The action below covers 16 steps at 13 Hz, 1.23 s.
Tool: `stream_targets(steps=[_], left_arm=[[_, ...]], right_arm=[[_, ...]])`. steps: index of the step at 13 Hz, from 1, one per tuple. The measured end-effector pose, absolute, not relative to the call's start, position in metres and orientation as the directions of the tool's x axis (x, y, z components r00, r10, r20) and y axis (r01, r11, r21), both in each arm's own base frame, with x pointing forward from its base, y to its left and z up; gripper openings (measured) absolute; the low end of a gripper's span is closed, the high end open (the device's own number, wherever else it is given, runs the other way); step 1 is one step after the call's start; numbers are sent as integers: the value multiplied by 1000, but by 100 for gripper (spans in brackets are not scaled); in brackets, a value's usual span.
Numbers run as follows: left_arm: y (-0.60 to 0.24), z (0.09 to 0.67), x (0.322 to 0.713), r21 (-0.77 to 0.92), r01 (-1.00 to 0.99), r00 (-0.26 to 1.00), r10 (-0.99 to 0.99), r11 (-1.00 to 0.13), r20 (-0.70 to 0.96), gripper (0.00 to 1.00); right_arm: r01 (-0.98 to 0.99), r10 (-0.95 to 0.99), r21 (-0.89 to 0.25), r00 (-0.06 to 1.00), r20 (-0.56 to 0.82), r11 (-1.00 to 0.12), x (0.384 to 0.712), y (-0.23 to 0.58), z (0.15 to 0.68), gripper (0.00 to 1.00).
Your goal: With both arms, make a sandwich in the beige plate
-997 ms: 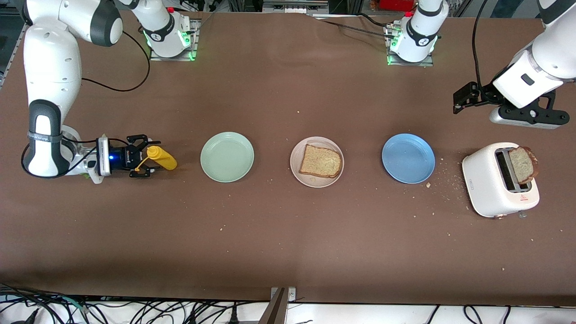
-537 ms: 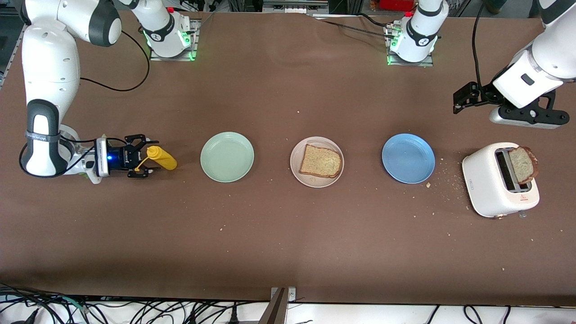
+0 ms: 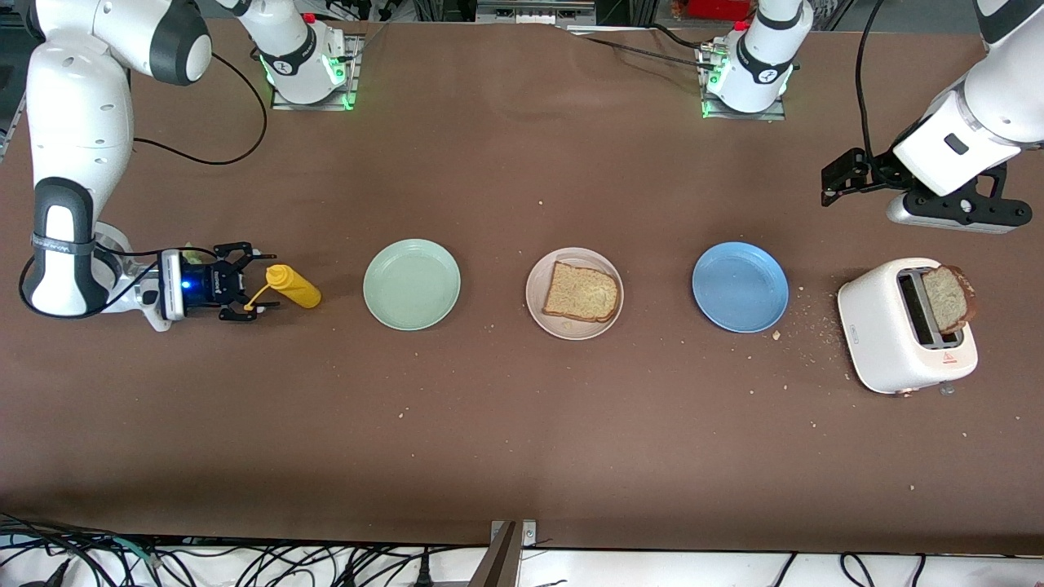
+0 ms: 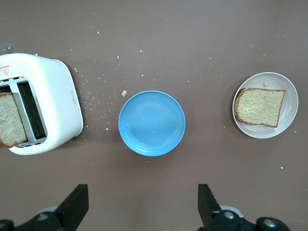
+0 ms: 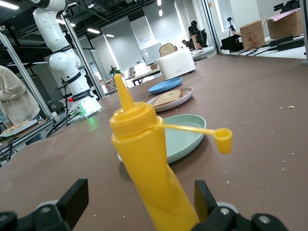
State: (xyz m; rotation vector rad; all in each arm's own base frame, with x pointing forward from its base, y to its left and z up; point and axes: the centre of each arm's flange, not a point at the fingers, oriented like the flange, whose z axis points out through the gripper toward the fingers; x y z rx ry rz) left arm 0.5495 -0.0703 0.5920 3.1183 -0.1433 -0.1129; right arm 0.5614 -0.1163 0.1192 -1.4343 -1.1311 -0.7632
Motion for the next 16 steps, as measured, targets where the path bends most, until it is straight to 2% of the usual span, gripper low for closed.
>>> stream_targets(steps=[5, 16], left_arm=[[-70, 592, 549, 21, -91, 993, -92, -996, -71, 100], [-70, 592, 549, 21, -91, 993, -92, -996, -71, 100]], right_arm=[[909, 316, -414, 381, 869, 43, 572, -152, 139, 98], [763, 474, -639, 601, 643, -99, 629, -191, 277, 98]])
